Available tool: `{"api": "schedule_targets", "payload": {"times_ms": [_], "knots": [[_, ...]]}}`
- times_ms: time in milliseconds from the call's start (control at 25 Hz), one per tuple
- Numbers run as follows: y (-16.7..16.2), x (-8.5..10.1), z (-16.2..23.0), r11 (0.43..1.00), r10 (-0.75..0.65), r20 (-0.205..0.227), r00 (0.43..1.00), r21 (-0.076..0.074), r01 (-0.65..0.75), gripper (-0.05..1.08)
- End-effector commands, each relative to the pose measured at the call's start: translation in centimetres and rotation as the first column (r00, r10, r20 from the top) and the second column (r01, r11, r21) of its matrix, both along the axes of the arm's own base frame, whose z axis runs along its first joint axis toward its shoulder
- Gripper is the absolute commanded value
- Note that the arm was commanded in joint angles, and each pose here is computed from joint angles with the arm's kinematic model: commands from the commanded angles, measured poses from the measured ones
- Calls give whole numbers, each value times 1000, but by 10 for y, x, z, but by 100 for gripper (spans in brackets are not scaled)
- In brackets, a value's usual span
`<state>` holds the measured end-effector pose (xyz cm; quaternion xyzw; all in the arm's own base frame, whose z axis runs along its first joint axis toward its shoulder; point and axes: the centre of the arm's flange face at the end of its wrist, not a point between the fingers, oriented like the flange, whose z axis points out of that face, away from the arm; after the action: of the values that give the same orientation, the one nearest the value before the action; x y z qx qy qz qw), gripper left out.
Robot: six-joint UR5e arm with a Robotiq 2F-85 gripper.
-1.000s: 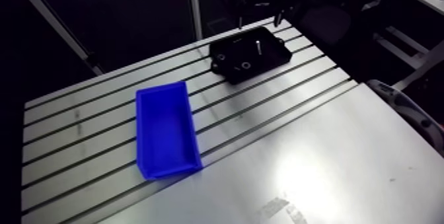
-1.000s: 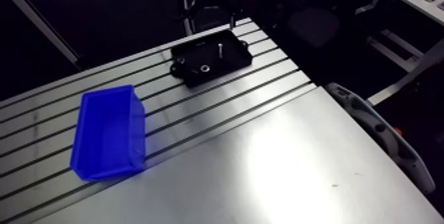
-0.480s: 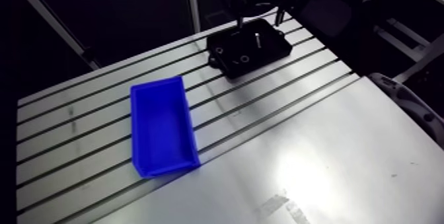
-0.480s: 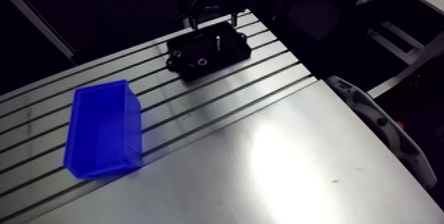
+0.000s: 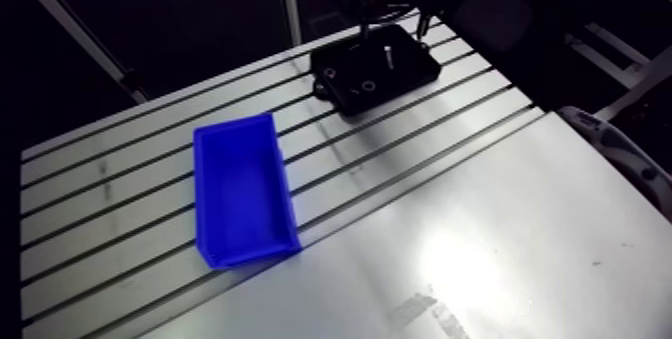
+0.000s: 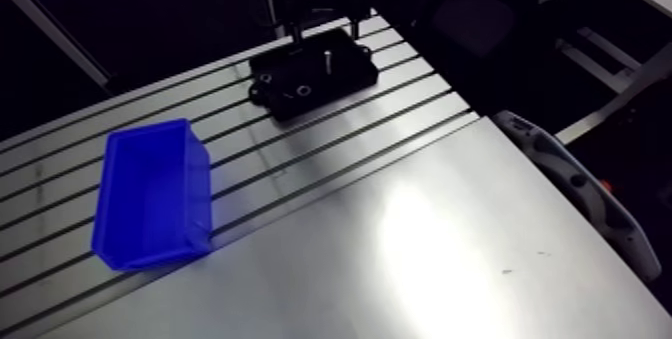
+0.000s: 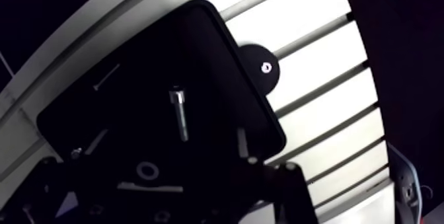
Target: Pick up the M10 bolt from the tray and put it into the blue bin.
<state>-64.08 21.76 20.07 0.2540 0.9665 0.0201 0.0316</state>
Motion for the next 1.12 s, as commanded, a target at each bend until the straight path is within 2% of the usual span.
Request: {"api": "schedule_targets", "payload": {"times_ms": [40, 120, 400, 480, 960, 1120], "knots": [[1, 0, -7, 1000, -8, 4, 1000, -1, 8, 16], [1, 0, -10, 1000, -10, 8, 1000, -3, 10, 23], [0, 1, -18, 1000, -8, 20, 1000, -12, 9, 31], [0, 1, -18, 1000, -8, 19, 1000, -11, 9, 39], [2, 1, -32, 1000, -10, 36, 999, -21, 10, 45], [3, -1, -31, 1000, -8, 22, 1000, -13, 9, 46]]}}
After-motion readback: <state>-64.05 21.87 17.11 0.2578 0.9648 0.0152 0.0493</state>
